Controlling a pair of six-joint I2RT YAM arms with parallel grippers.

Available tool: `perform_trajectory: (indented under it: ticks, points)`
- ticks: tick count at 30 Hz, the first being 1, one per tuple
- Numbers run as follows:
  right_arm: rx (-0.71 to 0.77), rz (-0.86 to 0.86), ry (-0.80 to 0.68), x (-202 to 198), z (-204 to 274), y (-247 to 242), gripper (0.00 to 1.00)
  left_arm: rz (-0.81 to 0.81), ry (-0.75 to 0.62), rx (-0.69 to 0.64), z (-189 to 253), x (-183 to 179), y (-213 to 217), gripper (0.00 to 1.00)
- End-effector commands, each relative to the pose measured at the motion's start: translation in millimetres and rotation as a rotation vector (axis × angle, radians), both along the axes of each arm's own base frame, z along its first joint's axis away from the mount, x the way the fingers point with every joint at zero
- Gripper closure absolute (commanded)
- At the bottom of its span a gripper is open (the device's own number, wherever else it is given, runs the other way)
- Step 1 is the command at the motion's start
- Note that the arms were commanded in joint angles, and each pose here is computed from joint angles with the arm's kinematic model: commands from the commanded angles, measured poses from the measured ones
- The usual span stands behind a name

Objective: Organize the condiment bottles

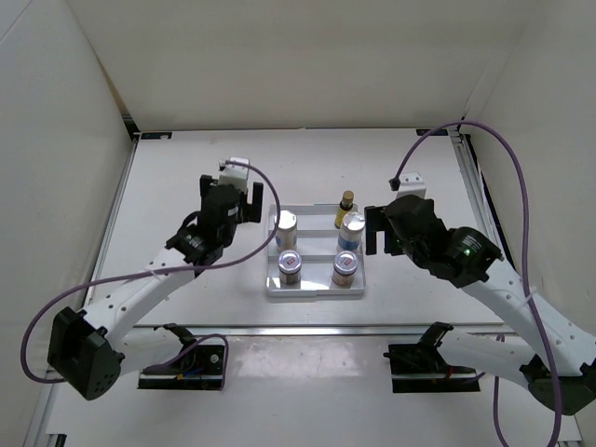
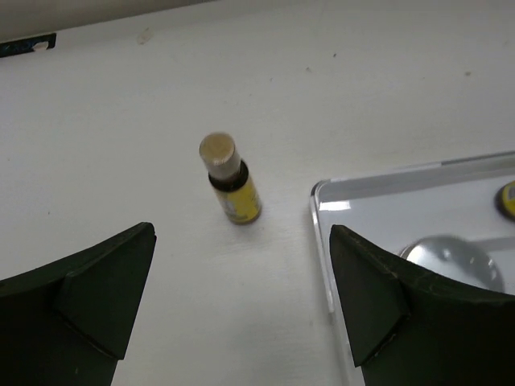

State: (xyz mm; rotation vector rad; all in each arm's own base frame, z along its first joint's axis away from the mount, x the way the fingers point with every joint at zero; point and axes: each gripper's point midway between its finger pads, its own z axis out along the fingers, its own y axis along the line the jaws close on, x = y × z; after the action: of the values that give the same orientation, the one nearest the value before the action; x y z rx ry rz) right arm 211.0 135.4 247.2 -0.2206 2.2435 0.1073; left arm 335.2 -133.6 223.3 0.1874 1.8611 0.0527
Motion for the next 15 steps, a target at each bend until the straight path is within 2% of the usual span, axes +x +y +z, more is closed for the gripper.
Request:
perform_trajectory:
  ticks: [1, 3, 4, 8, 15]
  points:
    - [0.078, 0.018, -0.034, -5.4, 8.1, 2.9, 0.0, -0.067, -0.031, -0.152, 47.6, 24.1, -24.3, 0.0]
    - [0.083, 0.04, -0.027, -7.3, 3.5, 5.7, 0.0, -0.059, 0.034, -0.142, 31.0, 41.2, -27.4, 0.0]
    - [0.088, 0.049, -0.021, -8.5, 3.1, 7.4, 0.0, -0.047, 0.027, -0.158, 37.4, 49.8, -28.7, 0.0]
    - [0.068, 0.048, 0.015, -12.2, 0.2, 6.2, 0.0, 0.023, 0.125, -0.136, -1.1, 76.8, -20.0, 0.0]
    - [0.069, 0.08, -0.012, -17.9, 7.9, 0.1, 0.0, 0.103, 0.214, -0.136, -27.2, 106.8, -5.7, 0.0]
